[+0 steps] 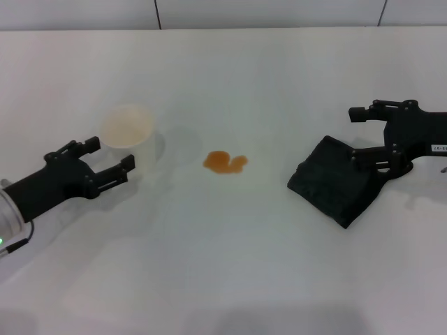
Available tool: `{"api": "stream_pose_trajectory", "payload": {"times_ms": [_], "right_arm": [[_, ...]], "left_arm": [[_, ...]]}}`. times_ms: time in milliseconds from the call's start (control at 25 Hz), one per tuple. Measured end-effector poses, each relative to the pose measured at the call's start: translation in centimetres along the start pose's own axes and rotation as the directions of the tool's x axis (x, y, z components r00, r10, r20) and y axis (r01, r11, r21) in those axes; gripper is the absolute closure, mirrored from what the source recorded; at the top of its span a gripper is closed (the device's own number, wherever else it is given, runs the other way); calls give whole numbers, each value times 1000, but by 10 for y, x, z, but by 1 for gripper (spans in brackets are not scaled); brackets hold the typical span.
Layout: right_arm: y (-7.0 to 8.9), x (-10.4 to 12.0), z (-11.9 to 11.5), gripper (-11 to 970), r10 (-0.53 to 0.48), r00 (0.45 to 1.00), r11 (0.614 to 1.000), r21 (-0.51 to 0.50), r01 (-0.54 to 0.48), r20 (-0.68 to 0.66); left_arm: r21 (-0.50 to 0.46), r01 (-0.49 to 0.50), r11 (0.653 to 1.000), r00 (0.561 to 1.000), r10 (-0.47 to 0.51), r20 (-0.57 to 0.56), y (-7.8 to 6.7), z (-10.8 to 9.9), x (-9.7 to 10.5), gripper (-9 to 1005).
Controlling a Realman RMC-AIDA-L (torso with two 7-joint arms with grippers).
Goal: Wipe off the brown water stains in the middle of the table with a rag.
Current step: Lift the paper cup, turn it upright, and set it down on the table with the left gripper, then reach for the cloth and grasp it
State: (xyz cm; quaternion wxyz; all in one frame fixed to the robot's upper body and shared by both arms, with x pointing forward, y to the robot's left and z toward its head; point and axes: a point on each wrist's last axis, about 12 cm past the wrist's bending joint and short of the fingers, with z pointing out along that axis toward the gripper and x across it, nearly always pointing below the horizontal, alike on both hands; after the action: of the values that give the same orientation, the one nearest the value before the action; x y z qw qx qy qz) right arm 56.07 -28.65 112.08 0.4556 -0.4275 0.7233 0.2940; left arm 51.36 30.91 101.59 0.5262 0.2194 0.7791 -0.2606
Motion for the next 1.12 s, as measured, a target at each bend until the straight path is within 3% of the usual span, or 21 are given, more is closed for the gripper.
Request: {"api": "stream_pose_trajectory", "payload": {"times_ms": [400,760,960,1120], "right_arm": [[0,0,0,104,0,1000,1000,-2,0,0],[1,1,-1,105,1,1000,1000,-5,-1,0],[1,1,0,105,0,1000,1000,-4,0,0],[1,3,0,105,5,1000,1000,-2,-5,-1]], "left_arm": [[60,106,992,993,-102,-66,16,-32,-20,127],[182,169,969,982,-150,-115,37,-82,-75,129],[196,194,961,960,-146,-237,53,-85,-102,131],[223,141,964,951,-70,-300,55,-75,-114,132]]}}
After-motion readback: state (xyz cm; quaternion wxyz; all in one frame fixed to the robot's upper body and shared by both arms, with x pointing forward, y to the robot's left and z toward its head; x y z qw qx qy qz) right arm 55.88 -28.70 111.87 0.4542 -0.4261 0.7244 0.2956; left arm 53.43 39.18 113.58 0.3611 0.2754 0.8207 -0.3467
